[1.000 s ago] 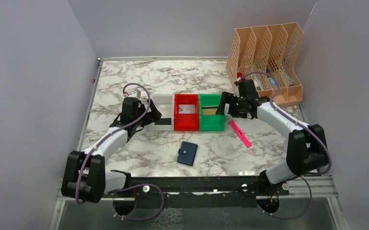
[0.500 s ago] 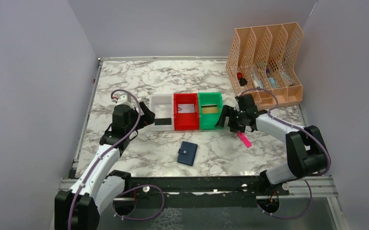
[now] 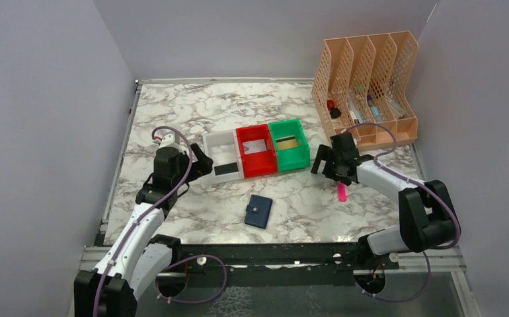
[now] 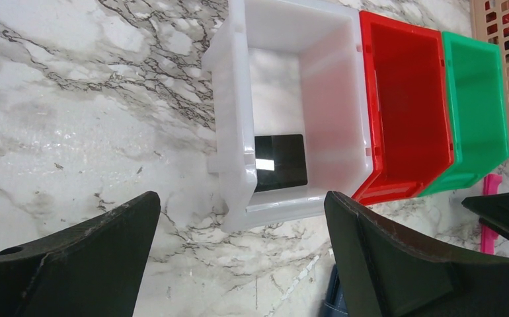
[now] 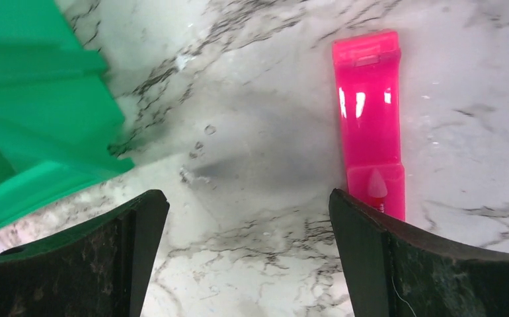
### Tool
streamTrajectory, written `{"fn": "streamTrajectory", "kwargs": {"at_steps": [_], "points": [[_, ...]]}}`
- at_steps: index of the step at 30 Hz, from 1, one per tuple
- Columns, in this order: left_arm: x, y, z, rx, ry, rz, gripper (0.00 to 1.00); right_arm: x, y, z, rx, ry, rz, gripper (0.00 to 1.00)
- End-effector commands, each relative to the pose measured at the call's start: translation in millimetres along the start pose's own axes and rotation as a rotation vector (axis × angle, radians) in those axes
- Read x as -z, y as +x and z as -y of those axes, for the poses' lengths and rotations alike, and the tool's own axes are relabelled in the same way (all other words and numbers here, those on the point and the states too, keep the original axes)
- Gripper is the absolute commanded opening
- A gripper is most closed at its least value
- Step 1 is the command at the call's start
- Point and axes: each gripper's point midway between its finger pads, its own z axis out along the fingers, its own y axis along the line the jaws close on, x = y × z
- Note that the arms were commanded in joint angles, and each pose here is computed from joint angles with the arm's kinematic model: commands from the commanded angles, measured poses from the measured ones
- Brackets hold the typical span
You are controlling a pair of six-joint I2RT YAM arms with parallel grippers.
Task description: Take the credit cards out of the card holder
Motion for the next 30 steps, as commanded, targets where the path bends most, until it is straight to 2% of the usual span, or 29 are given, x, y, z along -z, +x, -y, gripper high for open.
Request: {"fn": "streamTrajectory", "kwargs": {"at_steps": [1,6,11,13,18,21,30], "points": [[-4.6,7.8,-0.2,0.001,0.001,-0.035,0.99,-0.9,9.3,45.4,-0.120,0.188,-0.010,0.99],[-13.8,16.5,-2.2,-0.008,-0.002,-0.076,0.99,3.1,-1.8,69.3,-0.225,0.267,0.012,1.00],[-24.9,24.3,-2.6,-0.016,-0.001,-0.123,0.99,21.0,-27.8,70.1,-0.182,0.283,0.075,1.00],[-29.8,25.3,-1.0,-0.019,0.008,-0.132,0.99,27.0,-36.0,52.1,-0.145,0.179,0.088,1.00],[-43.5,27.8,2.6,-0.035,0.020,-0.168,0.99,52.5,-40.9,-40.7,0.039,-0.379,0.088,0.97],[-48.8,30.7,4.6,-0.041,0.025,-0.190,0.99,64.8,-35.2,-78.4,0.085,-0.607,0.031,0.97],[-56.3,36.6,7.1,-0.029,0.048,-0.196,0.99,38.3,-55.3,-110.7,0.202,-0.682,-0.056,0.98]]}}
